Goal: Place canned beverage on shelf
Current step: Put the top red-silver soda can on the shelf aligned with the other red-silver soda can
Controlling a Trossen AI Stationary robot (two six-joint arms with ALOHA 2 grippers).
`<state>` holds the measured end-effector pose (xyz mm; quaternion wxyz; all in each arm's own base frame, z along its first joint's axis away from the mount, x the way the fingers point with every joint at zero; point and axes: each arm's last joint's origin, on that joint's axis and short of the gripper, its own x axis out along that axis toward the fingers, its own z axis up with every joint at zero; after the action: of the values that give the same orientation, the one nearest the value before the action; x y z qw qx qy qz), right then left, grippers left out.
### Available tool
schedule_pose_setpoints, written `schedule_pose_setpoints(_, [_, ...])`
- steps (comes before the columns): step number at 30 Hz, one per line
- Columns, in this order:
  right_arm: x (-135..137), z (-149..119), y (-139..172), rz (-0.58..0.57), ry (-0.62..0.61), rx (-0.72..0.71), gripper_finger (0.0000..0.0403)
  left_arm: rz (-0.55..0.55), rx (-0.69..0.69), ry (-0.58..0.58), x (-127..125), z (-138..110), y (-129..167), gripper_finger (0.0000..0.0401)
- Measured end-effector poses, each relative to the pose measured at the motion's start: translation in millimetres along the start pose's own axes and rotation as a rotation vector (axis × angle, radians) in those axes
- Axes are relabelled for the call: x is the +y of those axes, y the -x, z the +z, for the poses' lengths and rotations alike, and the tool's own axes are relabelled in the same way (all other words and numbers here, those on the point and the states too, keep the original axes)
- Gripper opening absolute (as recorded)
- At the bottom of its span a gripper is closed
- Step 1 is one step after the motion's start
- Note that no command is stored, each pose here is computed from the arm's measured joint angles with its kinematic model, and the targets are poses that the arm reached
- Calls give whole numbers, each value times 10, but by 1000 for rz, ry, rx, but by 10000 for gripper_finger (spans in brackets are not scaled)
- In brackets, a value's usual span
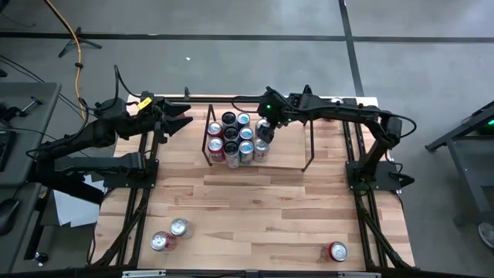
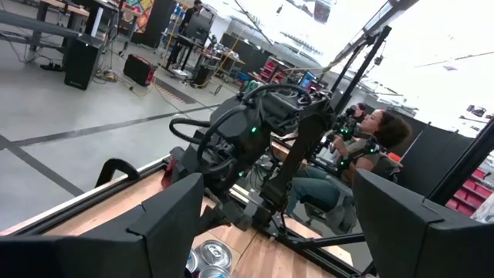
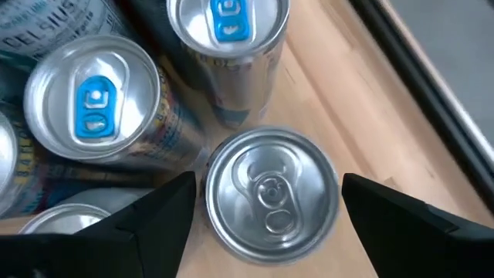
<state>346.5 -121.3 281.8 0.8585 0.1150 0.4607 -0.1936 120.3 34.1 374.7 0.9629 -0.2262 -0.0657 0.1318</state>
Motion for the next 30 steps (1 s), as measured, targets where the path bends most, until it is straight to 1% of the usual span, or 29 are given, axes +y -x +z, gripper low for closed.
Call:
schedule_pose_setpoints(5, [3, -3, -83, 1, -3, 15, 311, 0, 0, 0, 0, 0, 0, 282])
schedule_pose_setpoints(13, [3, 16, -92, -1, -5, -5, 308, 0, 0, 0, 0, 0, 0, 282])
schedule_pose_setpoints(16, [3, 17, -91, -1, -8, -6, 293, 0, 0, 0, 0, 0, 0, 282])
schedule_pose_setpoints(22, [3, 19, -85, -1, -18, -9, 251, 0, 0, -1, 0, 0, 0, 282])
schedule_pose_setpoints(30, [1, 12, -47, 0, 31, 1, 244, 0, 0, -1, 0, 0, 0, 282])
